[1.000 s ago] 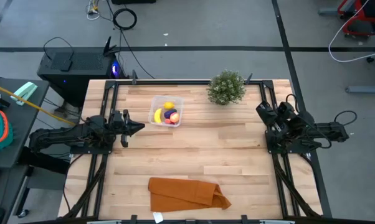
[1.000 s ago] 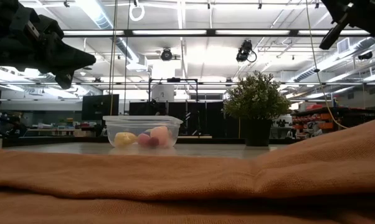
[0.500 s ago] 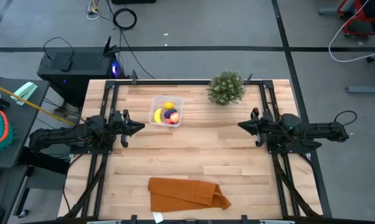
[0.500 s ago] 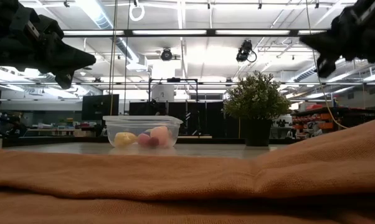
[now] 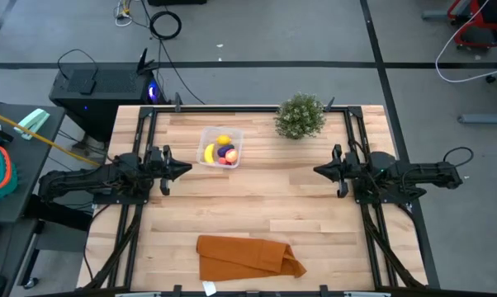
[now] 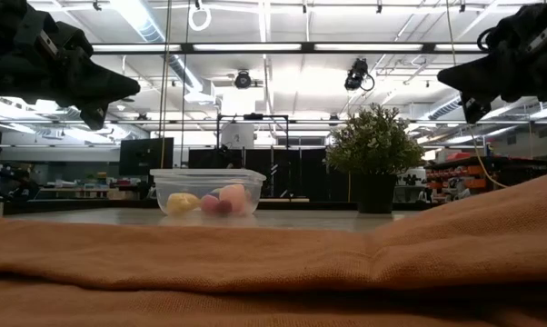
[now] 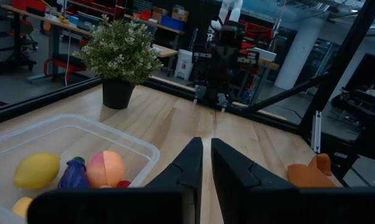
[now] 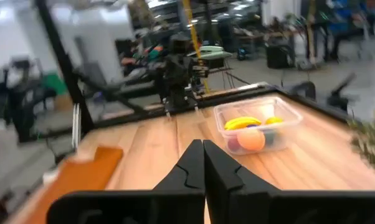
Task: Pick and placing Produce into tupperware
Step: Return to Home Position
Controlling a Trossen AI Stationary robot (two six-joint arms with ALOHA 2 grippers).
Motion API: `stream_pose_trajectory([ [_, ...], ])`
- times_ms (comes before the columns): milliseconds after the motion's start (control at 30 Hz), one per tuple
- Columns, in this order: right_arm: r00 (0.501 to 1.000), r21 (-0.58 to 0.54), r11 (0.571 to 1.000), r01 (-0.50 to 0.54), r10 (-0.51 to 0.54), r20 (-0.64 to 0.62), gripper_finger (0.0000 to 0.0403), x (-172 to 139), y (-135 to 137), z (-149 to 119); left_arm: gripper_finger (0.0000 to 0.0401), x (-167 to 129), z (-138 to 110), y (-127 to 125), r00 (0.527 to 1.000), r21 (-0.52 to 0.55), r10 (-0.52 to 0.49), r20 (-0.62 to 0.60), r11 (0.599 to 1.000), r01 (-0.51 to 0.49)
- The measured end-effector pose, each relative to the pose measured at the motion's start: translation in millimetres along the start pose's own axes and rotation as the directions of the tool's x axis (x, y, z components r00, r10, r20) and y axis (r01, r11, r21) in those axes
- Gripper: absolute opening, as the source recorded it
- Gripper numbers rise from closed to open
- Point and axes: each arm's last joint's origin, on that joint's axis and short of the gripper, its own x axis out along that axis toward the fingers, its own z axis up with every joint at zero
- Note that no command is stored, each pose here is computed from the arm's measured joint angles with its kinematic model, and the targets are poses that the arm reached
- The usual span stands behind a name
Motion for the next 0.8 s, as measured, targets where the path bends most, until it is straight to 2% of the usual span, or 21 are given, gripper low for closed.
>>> stream_pose_trajectory([
  [100, 0.999, -0.128, 0.990, -0.052, 0.050, -0.021, 0.0005, 0, 1, -1, 0.0037, 0, 0, 0, 1.000, 0.000, 0.000, 0.000, 1.000, 0.000],
  [167, 0.998, -0.161, 0.985, -0.056, 0.052, -0.033, 0.0009, 1, 1, -2, 0.0033, 0, 0, 0, 1.000, 0.000, 0.000, 0.000, 1.000, 0.000],
  [433, 0.994, -0.165, 0.985, -0.055, 0.039, -0.098, 0.0010, 5, 1, -8, 0.0031, 0, 0, 0, 1.000, 0.000, 0.000, 0.000, 1.000, 0.000],
  [633, 0.995, -0.164, 0.985, -0.057, 0.042, -0.095, 0.0006, 5, 1, -7, 0.0040, 0, 0, 0, 1.000, 0.000, 0.000, 0.000, 1.000, 0.000],
  [800, 0.997, -0.168, 0.983, -0.070, 0.062, -0.055, 0.0006, 3, 4, 9, 0.0036, 0, 0, 0, 1.000, 0.000, 0.000, 0.000, 1.000, 0.000],
])
